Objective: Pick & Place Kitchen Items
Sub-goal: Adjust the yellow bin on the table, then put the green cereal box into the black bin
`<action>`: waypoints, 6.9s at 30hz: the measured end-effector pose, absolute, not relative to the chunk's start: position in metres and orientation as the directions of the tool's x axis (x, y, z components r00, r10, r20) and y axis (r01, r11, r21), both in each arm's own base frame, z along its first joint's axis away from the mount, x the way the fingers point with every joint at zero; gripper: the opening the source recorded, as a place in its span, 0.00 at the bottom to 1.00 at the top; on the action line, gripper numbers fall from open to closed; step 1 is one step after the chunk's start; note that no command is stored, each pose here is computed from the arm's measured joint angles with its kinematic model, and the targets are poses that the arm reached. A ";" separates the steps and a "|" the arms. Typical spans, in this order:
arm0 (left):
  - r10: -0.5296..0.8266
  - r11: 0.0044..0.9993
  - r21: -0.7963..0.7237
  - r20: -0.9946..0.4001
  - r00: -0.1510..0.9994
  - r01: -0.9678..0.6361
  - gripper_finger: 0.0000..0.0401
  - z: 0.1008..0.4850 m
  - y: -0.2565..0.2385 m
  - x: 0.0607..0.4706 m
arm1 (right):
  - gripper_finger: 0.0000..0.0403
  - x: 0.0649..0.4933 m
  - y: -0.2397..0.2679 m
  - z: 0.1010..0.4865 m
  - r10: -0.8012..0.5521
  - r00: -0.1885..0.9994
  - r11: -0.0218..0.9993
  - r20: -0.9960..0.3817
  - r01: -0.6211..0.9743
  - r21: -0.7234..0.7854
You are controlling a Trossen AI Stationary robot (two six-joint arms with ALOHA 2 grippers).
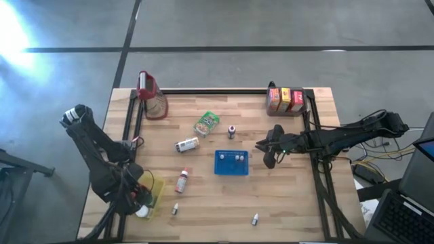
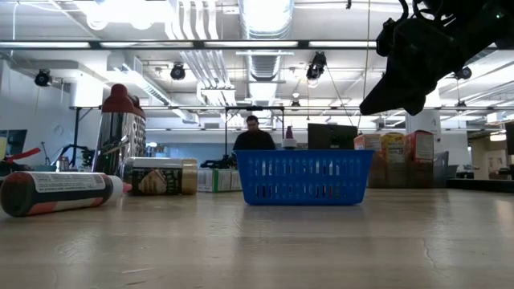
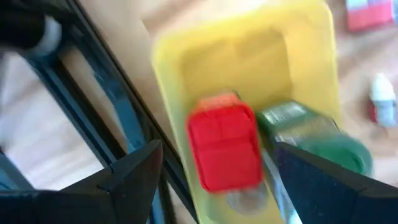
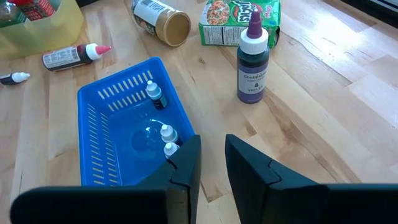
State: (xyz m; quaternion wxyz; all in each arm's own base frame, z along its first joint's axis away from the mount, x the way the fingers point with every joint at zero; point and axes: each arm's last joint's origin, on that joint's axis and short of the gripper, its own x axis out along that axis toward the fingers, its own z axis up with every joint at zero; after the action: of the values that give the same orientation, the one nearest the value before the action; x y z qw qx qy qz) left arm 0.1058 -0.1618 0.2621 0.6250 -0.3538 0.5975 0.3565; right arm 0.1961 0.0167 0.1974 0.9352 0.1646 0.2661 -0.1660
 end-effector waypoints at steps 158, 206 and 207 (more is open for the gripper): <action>0.539 0.842 0.126 -0.213 0.815 -0.524 0.78 0.314 -0.058 0.260 | 0.02 0.103 0.019 0.237 -0.034 0.897 0.976 -0.441 0.124 0.178; 0.491 0.773 0.326 -0.851 0.188 -0.544 0.78 0.292 0.042 0.293 | 0.02 0.103 0.019 0.238 -0.033 0.897 0.976 -0.440 0.123 0.178; 0.495 0.761 0.320 -0.849 0.186 -0.564 0.78 0.293 0.048 0.293 | 0.02 0.103 0.019 0.238 -0.033 0.897 0.976 -0.440 0.123 0.178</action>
State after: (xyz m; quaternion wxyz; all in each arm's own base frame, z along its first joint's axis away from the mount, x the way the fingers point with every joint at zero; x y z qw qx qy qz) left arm 0.2933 0.0484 0.2925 0.7693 -0.0324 0.5373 0.3442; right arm 0.1028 0.0192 0.2376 0.9687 0.1012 0.2231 -0.0404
